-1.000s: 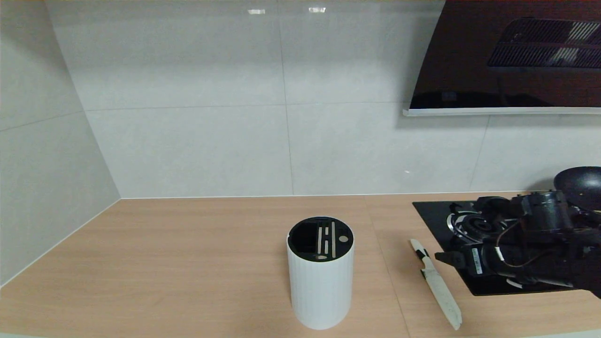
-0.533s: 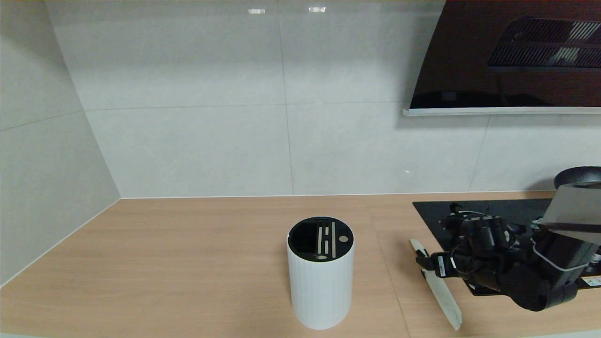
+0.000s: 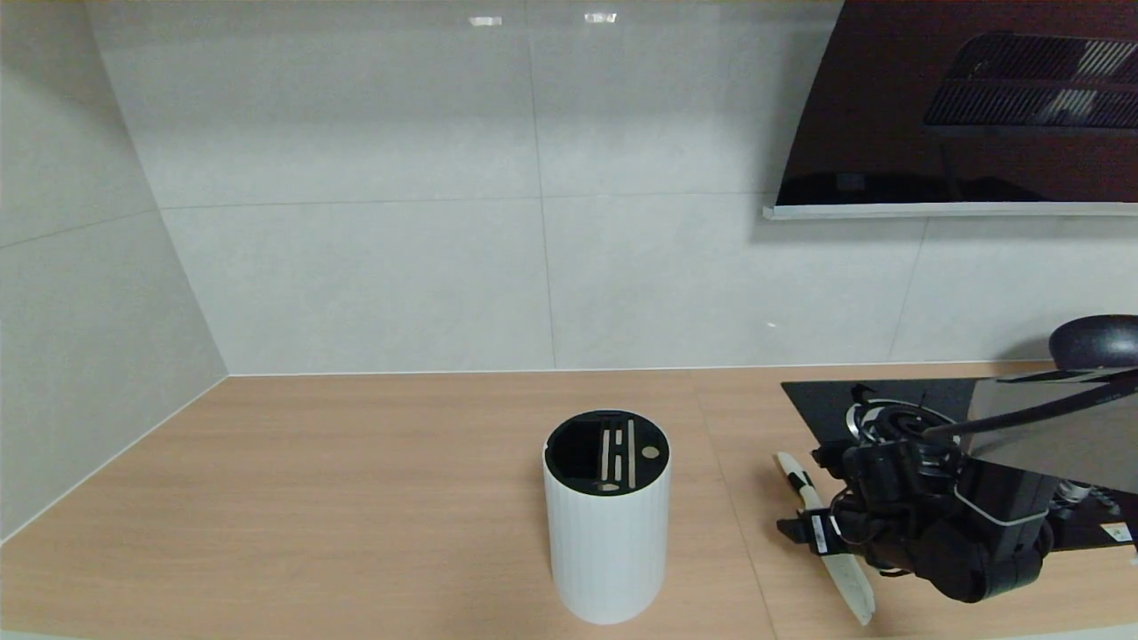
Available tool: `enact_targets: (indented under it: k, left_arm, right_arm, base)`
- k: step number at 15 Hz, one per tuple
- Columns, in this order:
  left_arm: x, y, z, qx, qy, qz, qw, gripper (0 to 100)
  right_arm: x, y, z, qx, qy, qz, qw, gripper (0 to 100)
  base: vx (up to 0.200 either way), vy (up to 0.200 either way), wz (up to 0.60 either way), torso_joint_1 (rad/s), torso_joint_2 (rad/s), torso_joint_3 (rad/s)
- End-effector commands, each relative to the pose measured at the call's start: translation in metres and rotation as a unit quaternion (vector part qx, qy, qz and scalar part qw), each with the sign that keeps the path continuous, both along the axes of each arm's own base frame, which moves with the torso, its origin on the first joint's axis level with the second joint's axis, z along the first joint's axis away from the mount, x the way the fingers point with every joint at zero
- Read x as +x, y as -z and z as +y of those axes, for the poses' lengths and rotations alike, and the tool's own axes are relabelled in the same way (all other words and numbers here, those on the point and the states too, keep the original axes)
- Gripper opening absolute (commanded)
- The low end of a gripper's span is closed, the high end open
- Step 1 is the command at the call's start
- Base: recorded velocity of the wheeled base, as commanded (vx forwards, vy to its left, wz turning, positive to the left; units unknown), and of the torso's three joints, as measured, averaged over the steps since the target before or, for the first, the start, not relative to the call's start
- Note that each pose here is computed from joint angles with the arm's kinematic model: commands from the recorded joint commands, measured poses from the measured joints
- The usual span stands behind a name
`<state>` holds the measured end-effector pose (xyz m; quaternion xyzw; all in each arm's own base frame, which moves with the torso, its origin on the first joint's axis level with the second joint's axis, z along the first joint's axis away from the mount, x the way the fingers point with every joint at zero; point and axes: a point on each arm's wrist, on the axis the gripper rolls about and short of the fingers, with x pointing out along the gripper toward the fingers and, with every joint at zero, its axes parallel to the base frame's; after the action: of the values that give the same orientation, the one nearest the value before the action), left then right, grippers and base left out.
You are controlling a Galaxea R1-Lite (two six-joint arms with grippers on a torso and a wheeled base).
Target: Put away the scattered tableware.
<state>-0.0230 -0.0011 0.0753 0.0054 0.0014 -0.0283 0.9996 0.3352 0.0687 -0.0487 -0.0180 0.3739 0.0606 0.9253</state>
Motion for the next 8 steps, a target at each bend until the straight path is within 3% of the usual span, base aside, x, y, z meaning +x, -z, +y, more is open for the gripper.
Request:
enact_targets:
  k: [1, 8]
  left_arm:
    - [0.0001, 0.0001, 0.0, 0.0, 0.0, 0.001, 1.0, 100]
    - [0.0001, 0.0001, 0.0, 0.0, 0.0, 0.001, 1.0, 100]
  right_arm:
    - [0.0034, 0.0024, 0.0007, 0.0, 0.001, -0.001, 1.0, 100]
    - [0.0091, 0.0088, -0.0007, -0.015, 0.018, -0.003, 1.0, 100]
  base:
    - [0.0, 0.0, 0.0, 0.0, 0.0, 0.0]
    - [0.0, 0.0, 0.0, 0.0, 0.0, 0.0]
